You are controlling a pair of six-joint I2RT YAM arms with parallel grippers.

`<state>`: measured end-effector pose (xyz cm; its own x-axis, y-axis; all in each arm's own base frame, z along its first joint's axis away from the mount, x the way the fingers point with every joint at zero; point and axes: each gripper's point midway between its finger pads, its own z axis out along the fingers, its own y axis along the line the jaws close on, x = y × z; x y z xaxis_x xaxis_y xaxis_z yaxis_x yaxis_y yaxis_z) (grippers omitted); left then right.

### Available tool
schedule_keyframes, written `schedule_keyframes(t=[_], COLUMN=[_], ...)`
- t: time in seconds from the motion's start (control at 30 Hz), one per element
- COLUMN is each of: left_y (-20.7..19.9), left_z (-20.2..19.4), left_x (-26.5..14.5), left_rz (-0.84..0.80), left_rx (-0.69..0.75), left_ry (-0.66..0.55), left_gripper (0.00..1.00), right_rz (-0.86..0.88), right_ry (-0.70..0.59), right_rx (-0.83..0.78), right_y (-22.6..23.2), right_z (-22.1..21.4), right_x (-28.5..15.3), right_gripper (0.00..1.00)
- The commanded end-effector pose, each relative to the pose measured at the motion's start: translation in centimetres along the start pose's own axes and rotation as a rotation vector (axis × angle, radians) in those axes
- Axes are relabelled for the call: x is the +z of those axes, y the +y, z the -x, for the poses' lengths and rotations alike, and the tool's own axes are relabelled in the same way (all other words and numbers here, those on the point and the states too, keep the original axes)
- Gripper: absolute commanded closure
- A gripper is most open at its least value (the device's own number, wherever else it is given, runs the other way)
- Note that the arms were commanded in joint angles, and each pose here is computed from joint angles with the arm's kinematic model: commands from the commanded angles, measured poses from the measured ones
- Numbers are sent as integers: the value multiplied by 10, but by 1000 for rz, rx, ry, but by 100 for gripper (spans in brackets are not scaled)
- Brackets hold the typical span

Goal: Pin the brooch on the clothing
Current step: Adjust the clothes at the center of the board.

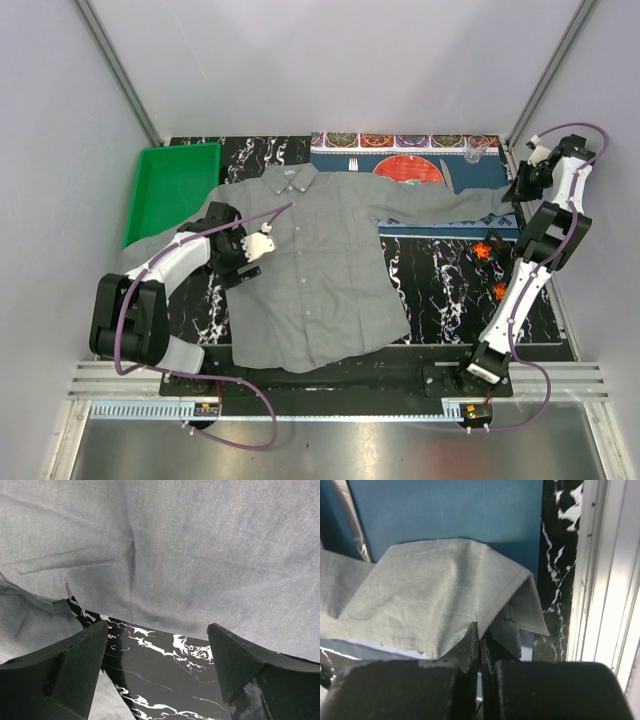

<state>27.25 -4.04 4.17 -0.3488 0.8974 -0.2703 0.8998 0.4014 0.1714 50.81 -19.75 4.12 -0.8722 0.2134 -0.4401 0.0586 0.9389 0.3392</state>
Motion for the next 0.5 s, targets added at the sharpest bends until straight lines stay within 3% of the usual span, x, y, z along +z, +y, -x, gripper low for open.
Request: schedule_keyframes(t=[0.0, 0.13, 0.3, 0.47], left_y=[8, 6, 1, -14], left_z=[7, 13, 29, 46], left_x=[-10, -20, -35, -48], left_rz=[40, 48, 38, 6], left_rx=[0, 11, 34, 82], left_ry=[-54, -96, -186, -252], left_gripper=[13, 13, 13, 14], right_rz=[-27, -158, -206, -223], right_ry=[-55, -51, 33, 42], right_rx=[-53, -124, -146, -90], right_y=[24, 18, 2, -4], right_z=[17, 15, -9, -11], right_x=[-66, -103, -104, -96], right_gripper=[100, 100, 100, 93])
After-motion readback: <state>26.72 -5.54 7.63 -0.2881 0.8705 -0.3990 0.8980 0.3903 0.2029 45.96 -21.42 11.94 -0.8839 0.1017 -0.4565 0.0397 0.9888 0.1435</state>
